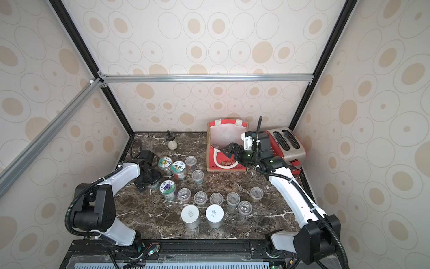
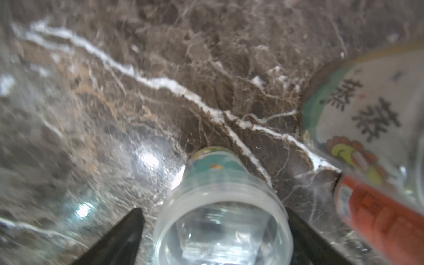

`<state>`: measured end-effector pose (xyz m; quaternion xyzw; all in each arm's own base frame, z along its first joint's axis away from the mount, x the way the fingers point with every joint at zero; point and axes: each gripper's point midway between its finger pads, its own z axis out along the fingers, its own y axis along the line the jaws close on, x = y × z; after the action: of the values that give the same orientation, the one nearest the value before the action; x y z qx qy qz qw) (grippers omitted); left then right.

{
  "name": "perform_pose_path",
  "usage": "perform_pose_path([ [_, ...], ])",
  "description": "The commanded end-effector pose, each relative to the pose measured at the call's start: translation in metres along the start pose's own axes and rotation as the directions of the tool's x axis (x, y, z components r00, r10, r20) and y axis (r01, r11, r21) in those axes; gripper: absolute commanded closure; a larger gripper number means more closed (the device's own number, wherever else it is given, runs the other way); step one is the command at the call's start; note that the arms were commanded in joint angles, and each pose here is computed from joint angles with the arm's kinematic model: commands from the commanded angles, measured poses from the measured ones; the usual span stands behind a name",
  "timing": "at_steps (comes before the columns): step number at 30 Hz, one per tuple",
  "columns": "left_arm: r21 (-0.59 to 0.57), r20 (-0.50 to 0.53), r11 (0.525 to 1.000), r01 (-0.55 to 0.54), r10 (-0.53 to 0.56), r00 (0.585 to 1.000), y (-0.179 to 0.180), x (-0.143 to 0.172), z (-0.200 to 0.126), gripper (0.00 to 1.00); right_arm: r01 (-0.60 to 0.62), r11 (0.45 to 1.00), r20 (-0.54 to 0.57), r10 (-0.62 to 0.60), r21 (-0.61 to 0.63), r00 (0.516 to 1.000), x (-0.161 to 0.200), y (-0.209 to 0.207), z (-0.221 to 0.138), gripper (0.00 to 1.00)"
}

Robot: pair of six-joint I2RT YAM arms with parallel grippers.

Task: Take out the seed jars from the canvas bag
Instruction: Place the seed jar at the center of the board, then adjust the canvas bag at the center of the board.

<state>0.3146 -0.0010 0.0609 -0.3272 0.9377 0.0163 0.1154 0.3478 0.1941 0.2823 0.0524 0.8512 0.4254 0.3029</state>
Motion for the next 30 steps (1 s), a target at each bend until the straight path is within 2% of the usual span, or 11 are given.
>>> perform_pose_path([
  [1,0.005,0.074,1.0,0.007,-0.007,0.997,-0.001,-0.02,-0.029,0.02,0.028,1.0,-0.001,-0.028,-0.014,1.0,-0.007,0.01,-0.004,0.0],
  [4,0.006,0.143,1.0,0.01,-0.011,0.99,0.002,-0.032,-0.055,0.02,0.048,0.999,0.004,-0.048,-0.004,0.999,-0.012,0.013,-0.004,0.0],
  [7,0.054,0.247,0.999,-0.009,-0.005,0.969,-0.002,-0.046,-0.09,0.02,0.073,0.997,0.005,-0.073,0.005,0.997,-0.021,0.017,-0.003,0.0],
  [9,0.11,0.364,0.991,-0.074,0.029,0.931,-0.021,-0.057,-0.126,0.02,0.097,0.995,0.001,-0.097,0.024,0.995,-0.028,0.017,0.002,0.02],
  [10,0.151,0.409,0.981,-0.123,0.051,0.911,-0.035,-0.06,-0.142,0.02,0.11,0.993,0.0,-0.11,0.042,0.994,-0.032,0.014,0.005,0.06],
  [13,0.321,0.529,0.897,-0.304,0.097,0.843,-0.097,-0.059,-0.195,0.02,0.141,0.982,-0.027,-0.138,0.123,0.99,-0.041,-0.003,0.02,0.24],
  [17,0.465,0.628,0.739,-0.487,0.112,0.77,-0.175,-0.054,-0.245,0.02,0.185,0.96,-0.109,-0.165,0.212,0.98,-0.05,-0.025,0.045,0.47],
  [20,0.47,0.663,0.674,-0.57,0.157,0.732,-0.227,-0.054,-0.253,0.02,0.198,0.945,-0.194,-0.15,0.258,0.97,-0.041,-0.043,0.055,0.59],
  [24,0.419,0.684,0.635,-0.649,0.25,0.685,-0.289,-0.049,-0.253,0.02,0.211,0.939,-0.228,-0.15,0.273,0.962,-0.021,-0.054,0.053,0.59],
  [30,0.33,0.685,0.592,-0.735,0.386,0.619,-0.36,-0.013,-0.245,0.02,0.196,0.941,-0.243,-0.129,0.275,0.961,0.011,-0.064,0.038,0.59],
])
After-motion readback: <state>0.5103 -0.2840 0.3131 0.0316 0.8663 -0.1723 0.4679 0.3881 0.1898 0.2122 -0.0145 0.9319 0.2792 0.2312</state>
